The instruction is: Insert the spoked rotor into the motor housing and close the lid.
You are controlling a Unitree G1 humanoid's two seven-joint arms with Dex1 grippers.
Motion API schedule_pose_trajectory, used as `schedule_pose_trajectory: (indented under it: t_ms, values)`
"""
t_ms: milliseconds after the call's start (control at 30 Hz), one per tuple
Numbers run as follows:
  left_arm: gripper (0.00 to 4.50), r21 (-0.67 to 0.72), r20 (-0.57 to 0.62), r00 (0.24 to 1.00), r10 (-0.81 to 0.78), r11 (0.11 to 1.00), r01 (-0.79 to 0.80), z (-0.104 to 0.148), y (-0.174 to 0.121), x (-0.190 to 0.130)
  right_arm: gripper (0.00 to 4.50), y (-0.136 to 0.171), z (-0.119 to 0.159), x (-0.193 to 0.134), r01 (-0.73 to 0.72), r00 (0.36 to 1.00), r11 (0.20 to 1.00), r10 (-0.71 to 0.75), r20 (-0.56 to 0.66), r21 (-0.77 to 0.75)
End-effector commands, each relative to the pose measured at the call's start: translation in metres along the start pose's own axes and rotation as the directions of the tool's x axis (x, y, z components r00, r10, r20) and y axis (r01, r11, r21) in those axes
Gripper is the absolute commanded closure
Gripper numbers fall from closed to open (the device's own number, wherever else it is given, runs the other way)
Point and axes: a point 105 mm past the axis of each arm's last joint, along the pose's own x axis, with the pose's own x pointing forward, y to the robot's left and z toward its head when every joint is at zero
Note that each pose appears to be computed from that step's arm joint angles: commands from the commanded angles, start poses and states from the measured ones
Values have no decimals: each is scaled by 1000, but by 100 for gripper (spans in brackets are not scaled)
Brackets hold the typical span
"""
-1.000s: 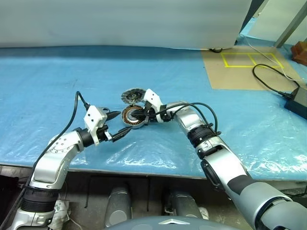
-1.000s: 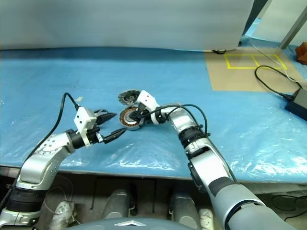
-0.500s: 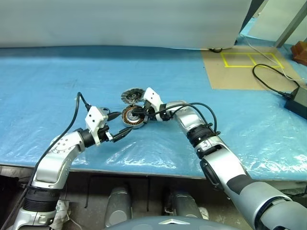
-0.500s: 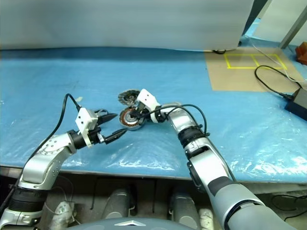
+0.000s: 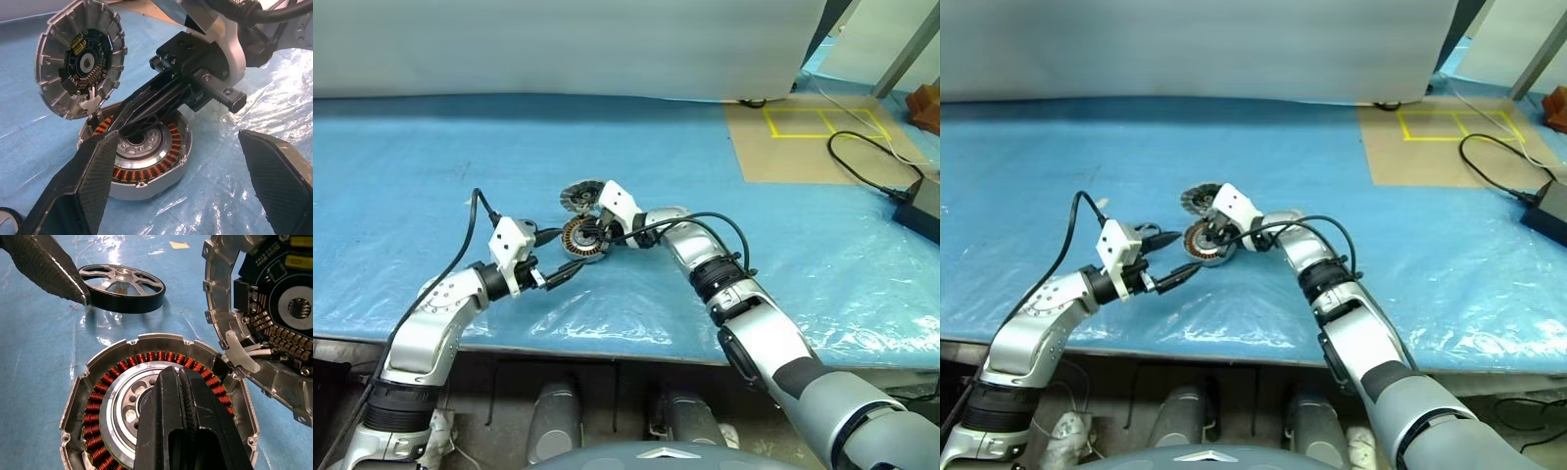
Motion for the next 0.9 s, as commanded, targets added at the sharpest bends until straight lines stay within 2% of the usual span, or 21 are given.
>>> schedule_pose_trajectory:
  t_ms: [33,500,667,900]
  values:
    - [37,36,32,1000,0,999,-1,10,0,1,447,4,-31,1,13,993,1000,-11,-119,15]
    - [37,43,34,999,0,999,-2,12,3,2,447,1,-35,-2,6,988,999,-14,-153,-52]
    - [37,42,35,999,2,999,-3,12,4,3,447,1,-54,-7,5,969,1000,-8,-247,-12]
    - [37,41,34,999,5,999,-6,10,4,2,447,0,-65,-10,17,952,1000,-10,-307,21]
